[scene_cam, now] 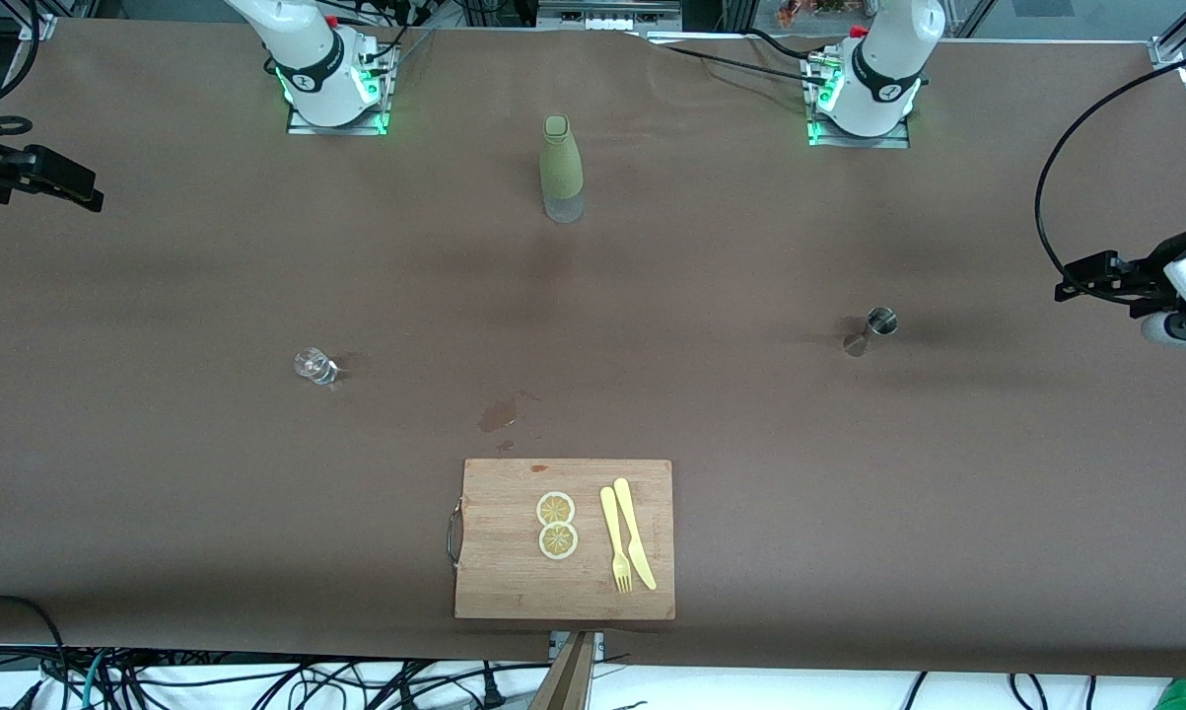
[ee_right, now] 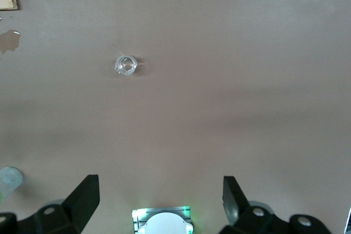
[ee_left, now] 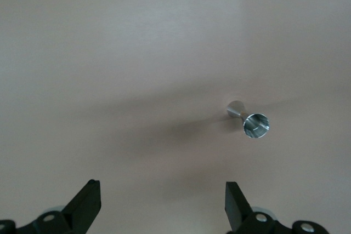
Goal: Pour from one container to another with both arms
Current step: 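Reach the right gripper to the glass cup while the left gripper reaches the jigger, then close the right gripper on the glass while the left gripper grasps the jigger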
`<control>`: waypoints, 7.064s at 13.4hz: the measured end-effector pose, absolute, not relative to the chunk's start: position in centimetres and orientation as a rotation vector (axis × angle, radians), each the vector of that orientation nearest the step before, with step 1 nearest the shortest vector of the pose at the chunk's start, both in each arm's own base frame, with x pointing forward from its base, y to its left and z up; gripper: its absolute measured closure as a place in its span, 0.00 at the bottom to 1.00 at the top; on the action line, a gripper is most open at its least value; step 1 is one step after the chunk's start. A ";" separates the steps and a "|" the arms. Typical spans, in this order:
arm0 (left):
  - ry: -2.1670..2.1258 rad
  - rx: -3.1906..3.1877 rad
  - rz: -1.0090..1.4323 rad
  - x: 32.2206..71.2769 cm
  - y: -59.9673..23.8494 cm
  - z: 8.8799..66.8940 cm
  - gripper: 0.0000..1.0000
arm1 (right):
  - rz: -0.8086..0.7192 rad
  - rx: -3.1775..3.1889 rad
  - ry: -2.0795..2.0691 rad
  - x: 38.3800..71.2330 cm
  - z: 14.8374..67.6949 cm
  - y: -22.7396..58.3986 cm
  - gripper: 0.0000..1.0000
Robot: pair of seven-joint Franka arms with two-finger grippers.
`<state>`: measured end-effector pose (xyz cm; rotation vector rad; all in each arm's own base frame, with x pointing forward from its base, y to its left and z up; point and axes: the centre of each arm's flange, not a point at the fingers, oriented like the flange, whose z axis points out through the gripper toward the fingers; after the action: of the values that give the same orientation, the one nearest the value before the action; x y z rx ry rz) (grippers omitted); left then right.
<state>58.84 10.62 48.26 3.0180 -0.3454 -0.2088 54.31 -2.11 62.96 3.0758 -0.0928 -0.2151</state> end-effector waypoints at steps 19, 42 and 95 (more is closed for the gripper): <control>-1.329 2.054 0.385 59.6 22.4 19.8 0.00 | -0.401 3.054 0.011 58.2 55.2 -2.3 0.00; -1.488 1.224 0.852 56.7 10.7 8.4 0.00 | 0.685 3.046 2.420 61.6 20.6 -13.1 0.00; -1.505 1.104 0.907 56.1 9.5 8.1 0.79 | 1.922 2.681 2.625 58.2 5.3 -4.1 0.31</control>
<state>56.11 9.53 8.07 1.1038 -1.5048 0.9069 58.18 -4.12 5.26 2.6811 2.6245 1.9225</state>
